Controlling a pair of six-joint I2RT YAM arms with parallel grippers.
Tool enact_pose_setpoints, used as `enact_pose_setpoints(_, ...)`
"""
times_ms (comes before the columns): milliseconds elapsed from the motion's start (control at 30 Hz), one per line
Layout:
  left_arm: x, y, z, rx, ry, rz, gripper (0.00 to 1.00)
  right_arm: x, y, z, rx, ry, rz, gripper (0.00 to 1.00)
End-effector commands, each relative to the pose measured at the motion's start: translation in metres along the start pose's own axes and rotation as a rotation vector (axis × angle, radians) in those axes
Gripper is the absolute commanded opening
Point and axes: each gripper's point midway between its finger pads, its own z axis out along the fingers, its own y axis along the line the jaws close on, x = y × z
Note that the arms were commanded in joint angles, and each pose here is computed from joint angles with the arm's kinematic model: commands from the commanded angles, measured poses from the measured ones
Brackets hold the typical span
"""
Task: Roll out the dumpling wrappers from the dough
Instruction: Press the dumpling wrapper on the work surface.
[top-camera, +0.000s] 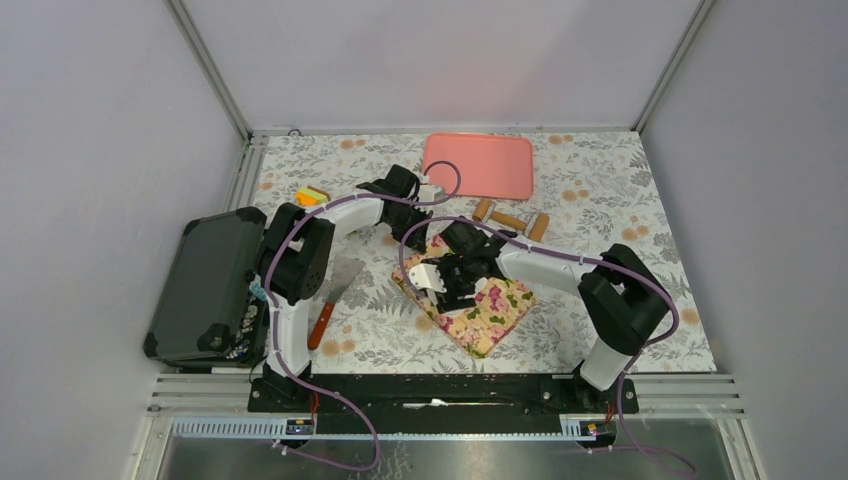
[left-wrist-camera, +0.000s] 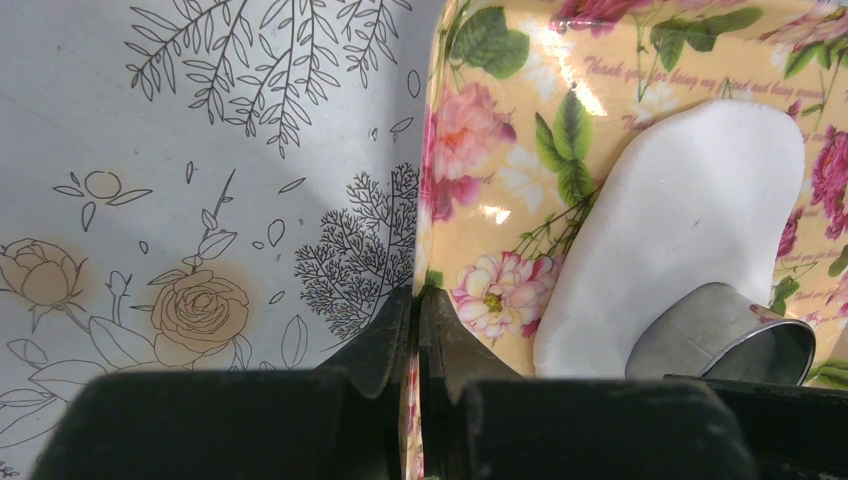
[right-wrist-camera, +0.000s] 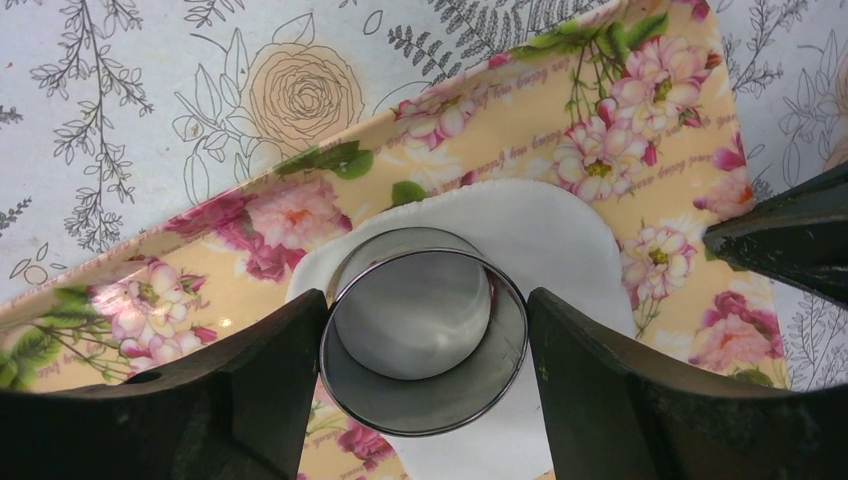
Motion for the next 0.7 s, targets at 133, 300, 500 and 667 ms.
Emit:
enact_pose_setpoints(133,0.005,0.016,0.006,-0.072,0.005,0.014,0.0,0.032,0.032,0.008,-0.042,0.141,0.188,0.66)
enact_pose_setpoints(300,0.005,0.016,0.006,-0.073,0.005,0.014,0.0,0.033,0.036,0.009,-0.072,0.171,0.271,0.66)
enact_pose_setpoints(500,0.005,0.016,0.005,-0.075,0.002,0.015,0.0,0.042,0.042,0.007,-0.044,0.211,0.339,0.66)
enact_pose_setpoints(667,0.004,0.017,0.005,-0.079,0.002,0.014,0.0,0.049,0.047,0.007,-0.019,0.239,0.404,0.66)
